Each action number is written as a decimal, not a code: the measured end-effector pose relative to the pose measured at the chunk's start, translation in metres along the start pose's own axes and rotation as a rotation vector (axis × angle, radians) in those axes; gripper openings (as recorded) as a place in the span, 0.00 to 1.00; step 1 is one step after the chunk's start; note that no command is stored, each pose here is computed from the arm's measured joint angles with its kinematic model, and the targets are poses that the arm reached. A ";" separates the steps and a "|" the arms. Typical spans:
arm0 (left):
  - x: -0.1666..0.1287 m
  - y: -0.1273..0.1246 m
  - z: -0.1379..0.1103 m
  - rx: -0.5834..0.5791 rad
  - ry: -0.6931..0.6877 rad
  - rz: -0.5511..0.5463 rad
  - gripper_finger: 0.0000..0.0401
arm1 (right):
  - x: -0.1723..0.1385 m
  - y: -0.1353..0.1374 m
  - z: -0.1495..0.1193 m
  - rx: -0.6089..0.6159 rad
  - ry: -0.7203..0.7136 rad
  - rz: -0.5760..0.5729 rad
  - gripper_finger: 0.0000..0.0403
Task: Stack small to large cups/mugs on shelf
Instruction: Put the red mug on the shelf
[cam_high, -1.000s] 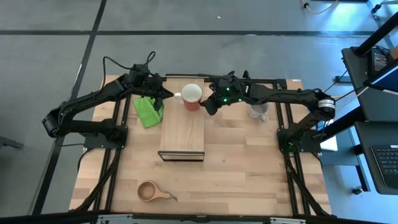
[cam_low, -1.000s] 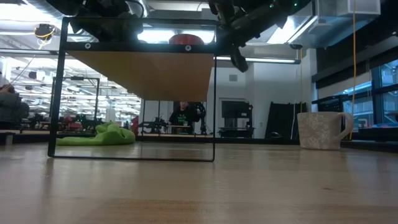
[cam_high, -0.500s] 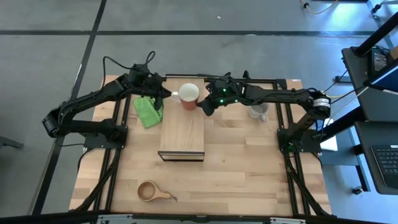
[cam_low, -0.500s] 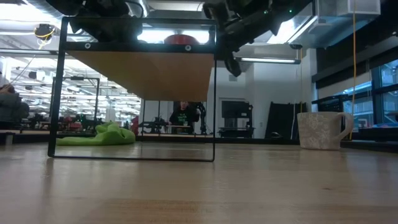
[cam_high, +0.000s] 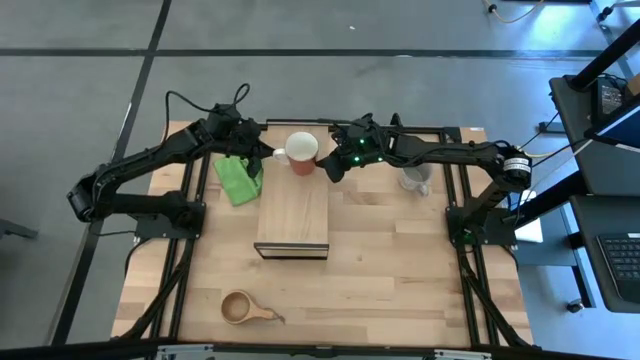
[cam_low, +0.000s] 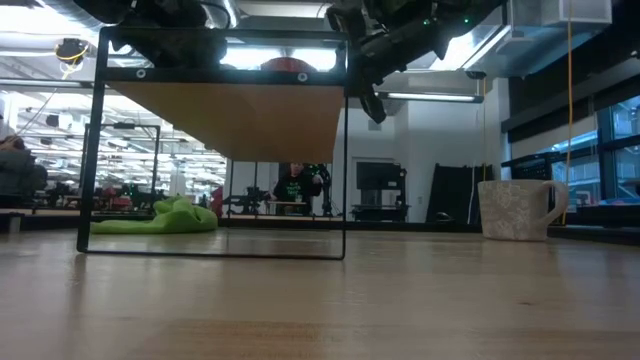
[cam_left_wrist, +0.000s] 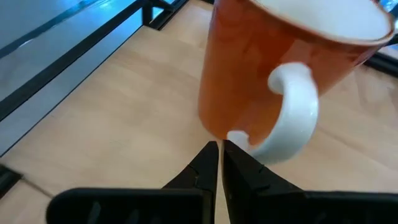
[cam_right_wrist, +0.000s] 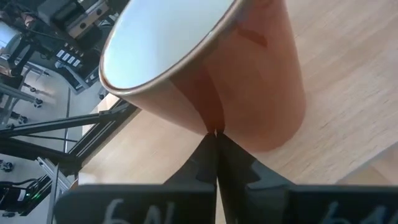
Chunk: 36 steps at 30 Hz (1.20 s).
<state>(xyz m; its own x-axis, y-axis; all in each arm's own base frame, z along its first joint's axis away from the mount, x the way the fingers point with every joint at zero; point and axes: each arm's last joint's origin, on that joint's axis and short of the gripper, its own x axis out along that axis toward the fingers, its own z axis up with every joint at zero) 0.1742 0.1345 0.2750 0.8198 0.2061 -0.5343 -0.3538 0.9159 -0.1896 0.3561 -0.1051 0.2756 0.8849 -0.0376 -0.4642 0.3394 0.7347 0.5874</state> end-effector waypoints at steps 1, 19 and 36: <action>-0.001 0.000 -0.001 -0.001 0.005 0.012 0.03 | 0.000 0.000 0.000 0.000 0.004 0.005 0.01; -0.027 0.000 -0.003 -0.046 -0.026 0.105 0.03 | 0.012 -0.001 -0.002 0.016 0.009 0.057 0.01; -0.027 -0.001 -0.002 -0.057 -0.026 0.089 0.03 | 0.026 0.006 0.010 -0.024 0.002 0.064 0.01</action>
<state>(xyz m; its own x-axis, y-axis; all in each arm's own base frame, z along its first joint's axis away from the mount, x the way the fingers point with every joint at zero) 0.1510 0.1273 0.2877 0.7953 0.2953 -0.5295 -0.4501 0.8727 -0.1893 0.3841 -0.1088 0.2736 0.9039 0.0107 -0.4276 0.2747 0.7518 0.5995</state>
